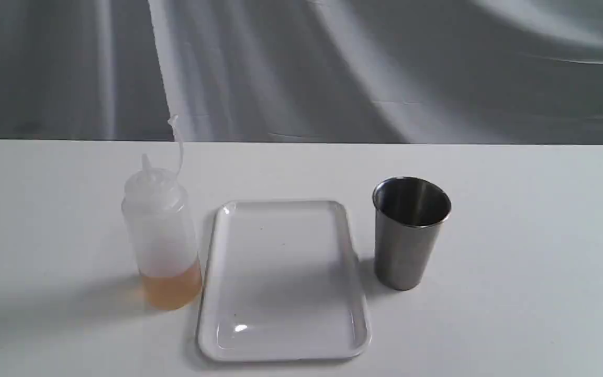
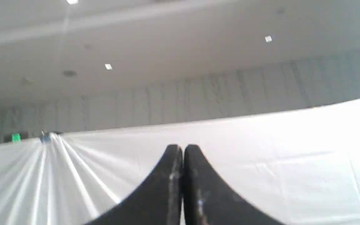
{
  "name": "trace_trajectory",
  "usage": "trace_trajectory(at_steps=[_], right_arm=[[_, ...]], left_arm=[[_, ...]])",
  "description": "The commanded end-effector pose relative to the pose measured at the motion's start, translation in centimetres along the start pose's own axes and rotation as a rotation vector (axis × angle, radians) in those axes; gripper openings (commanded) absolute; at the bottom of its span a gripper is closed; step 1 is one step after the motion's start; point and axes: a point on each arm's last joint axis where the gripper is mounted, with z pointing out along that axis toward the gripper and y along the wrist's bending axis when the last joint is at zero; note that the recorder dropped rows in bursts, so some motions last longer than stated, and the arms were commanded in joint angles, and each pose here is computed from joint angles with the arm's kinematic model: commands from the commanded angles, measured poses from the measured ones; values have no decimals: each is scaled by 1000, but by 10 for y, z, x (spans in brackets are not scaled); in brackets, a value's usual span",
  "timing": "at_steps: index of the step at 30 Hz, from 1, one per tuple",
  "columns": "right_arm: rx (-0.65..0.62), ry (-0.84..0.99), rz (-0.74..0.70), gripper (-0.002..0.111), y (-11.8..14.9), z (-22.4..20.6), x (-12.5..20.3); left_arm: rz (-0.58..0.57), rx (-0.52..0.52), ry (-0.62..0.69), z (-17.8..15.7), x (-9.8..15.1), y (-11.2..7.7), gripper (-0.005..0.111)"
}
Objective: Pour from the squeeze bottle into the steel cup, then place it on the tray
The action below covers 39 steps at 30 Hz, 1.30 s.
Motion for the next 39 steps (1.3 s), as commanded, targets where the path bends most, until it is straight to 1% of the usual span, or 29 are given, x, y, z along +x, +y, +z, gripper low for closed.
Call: trace_trajectory(at_steps=[1,7,10,13,16,18,23,26,31,34,39], right_arm=[[-4,164,-53,0,-1,1,17],[-171,356,-77,0,12,1,54],[-256,446,-68,0,19,-1,80],[-294,509,-76,0,23,-3,107],[-339,541,-85,0,28,-6,133],[-376,537,-74,0,33,-9,144],[-515,556,-70,0,50,-22,172],[-627,568,-99,0,65,-32,189],[-801,648,-125,0,99,-45,227],[-868,676,-122,0,118,-50,247],[-944,691,-111,0,143,-61,279]], left_arm=[[-4,-3,-8,0,0,0,8],[-4,-3,-8,0,0,0,8],[-4,-3,-8,0,0,0,8],[-2,-3,-8,0,0,0,8],[-2,-3,-8,0,0,0,8],[-2,-3,-8,0,0,0,8],[-2,-3,-8,0,0,0,8],[-3,-3,-8,0,0,0,8],[-3,-3,-8,0,0,0,8],[-3,-3,-8,0,0,0,8],[-1,-3,-8,0,0,0,8]])
